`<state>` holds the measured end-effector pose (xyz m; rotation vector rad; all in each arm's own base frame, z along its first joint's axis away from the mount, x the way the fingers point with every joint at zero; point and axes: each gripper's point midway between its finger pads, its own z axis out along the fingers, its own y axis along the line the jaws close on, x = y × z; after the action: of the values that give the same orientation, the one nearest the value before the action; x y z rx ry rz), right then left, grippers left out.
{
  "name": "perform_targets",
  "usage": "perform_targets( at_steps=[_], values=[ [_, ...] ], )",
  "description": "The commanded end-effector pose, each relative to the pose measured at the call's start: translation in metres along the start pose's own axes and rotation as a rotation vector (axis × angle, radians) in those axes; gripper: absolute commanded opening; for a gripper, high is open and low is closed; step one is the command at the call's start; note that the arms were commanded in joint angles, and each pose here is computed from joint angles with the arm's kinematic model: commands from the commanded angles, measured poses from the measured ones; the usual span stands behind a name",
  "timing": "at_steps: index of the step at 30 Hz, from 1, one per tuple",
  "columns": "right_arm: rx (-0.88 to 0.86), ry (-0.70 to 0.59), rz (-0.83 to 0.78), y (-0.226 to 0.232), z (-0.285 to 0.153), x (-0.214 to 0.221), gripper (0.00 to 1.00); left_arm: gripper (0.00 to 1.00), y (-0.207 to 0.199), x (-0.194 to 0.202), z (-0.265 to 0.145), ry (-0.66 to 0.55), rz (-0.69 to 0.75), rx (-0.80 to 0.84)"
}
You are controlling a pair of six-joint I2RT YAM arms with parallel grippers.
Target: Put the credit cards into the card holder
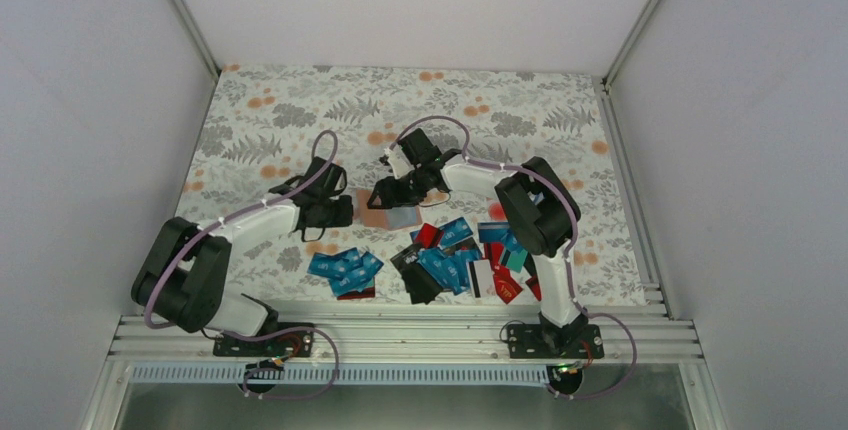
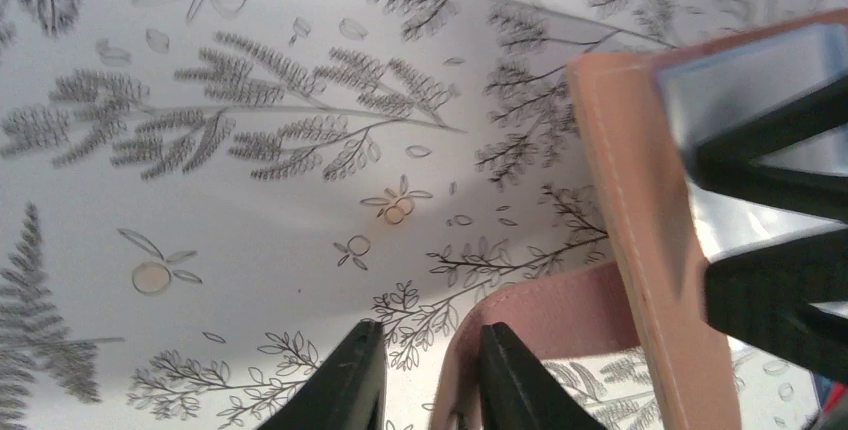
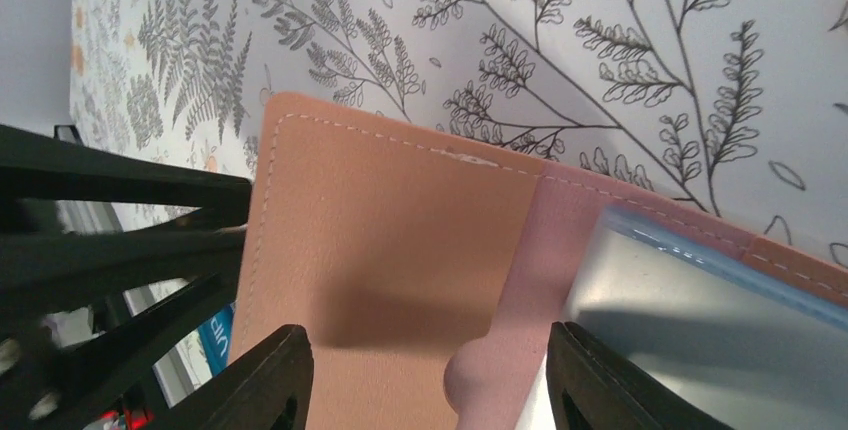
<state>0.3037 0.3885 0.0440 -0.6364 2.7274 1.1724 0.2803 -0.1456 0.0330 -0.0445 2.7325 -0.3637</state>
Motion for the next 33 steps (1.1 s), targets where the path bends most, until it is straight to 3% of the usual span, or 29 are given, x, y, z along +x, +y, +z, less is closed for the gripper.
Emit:
perform_targets(
  at_steps=[1, 5, 8, 12, 17, 33],
  values=[
    [0.097, 0.007, 0.008, -0.016, 0.008, 0.001, 0.61, 0.30, -0.009, -0.019, -0.026, -0.047, 0.001, 0.002],
    [0.137, 0.012, 0.017, -0.026, 0.011, 0.004, 0.62, 0.55, -0.022, -0.035, -0.054, -0.096, 0.021, -0.010],
    [0.138, 0.015, 0.018, -0.027, 0.012, 0.004, 0.62, 0.61, -0.037, -0.050, -0.078, -0.142, 0.036, 0.009],
    [0.140, 0.017, 0.015, -0.027, 0.012, 0.003, 0.63, 0.62, -0.069, -0.067, -0.100, -0.196, 0.067, 0.127],
    [0.124, 0.014, 0.004, -0.020, 0.009, 0.000, 0.64, 0.62, -0.091, -0.063, -0.087, -0.175, 0.084, 0.254],
    [0.074, -0.004, -0.022, 0.002, -0.008, -0.005, 0.64, 0.54, -0.075, -0.024, -0.023, -0.066, 0.043, 0.251]
  ],
)
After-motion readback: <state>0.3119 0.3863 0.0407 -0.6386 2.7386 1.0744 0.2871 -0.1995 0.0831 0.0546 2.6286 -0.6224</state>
